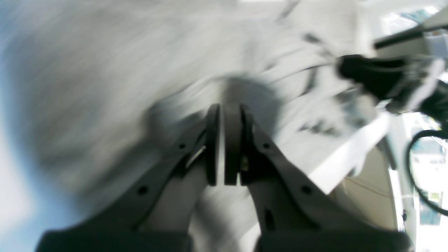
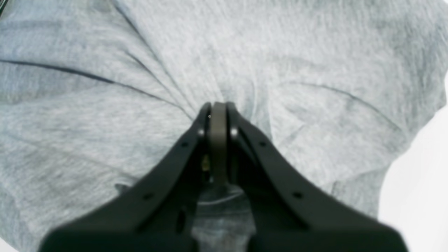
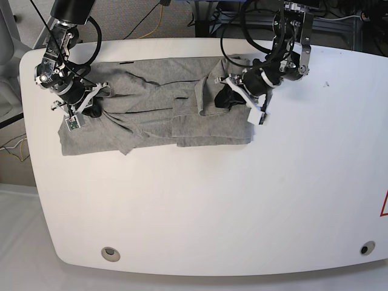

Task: Fold the T-shirt properly
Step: 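Press the folded end flat with the left gripper, then hold the folded end down with the left gripper and adjust its grip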

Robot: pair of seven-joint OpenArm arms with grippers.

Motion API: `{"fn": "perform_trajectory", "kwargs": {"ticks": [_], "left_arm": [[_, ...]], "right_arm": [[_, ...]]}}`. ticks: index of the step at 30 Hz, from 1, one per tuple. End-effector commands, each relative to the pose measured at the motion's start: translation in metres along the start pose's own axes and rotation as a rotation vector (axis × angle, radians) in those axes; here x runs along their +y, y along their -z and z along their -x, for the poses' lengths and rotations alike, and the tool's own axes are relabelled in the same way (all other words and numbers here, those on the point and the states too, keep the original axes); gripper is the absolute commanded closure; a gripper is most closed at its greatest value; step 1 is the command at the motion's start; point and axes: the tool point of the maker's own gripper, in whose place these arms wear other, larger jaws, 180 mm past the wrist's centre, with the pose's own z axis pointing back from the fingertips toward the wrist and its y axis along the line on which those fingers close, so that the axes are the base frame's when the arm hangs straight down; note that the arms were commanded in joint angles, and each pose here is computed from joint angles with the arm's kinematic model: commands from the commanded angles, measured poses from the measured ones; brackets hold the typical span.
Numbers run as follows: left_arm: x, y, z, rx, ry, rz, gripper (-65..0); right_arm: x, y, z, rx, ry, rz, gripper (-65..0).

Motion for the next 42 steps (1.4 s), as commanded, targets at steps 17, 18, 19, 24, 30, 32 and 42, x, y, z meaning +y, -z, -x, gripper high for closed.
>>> {"fn": "perform_trajectory", "kwargs": {"ticks": [17,18,19,24,30,32,42], "left_arm": [[0.025,0.001,0.001,0.005,-0.043,-0.087,-1.9],[0.025,0.001,0.001,0.005,-0.043,-0.087,-1.9],[0.025,0.001,0.001,0.006,-0.044,-0.087,-1.9],[0.025,0.001,0.000,0.004,-0.044,-0.086,-1.9],[0.021,0.003,0.000,0.005,-0.047,-0.075,-1.9],[0.017,0.006,-0.002,-0.003,-0.052,-0.064,-1.9],[-0.016,0.022,0.001,0.008,-0.041,0.014,-1.9]], "right_arm": [[-0.009,-0.013,0.085,0.378,-0.065,0.061,0.0],[-0.009,-0.013,0.085,0.378,-0.065,0.061,0.0],[-0.009,-0.013,0.085,0.378,-0.065,0.061,0.0],[-0.010,-0.013,0.085,0.378,-0.063,0.062,0.0],[-0.009,-0.013,0.085,0.378,-0.065,0.061,0.0],[-0.009,-0.013,0.085,0.378,-0.065,0.061,0.0],[-0.008,-0.013,0.085,0.377,-0.065,0.059,0.0]]}}
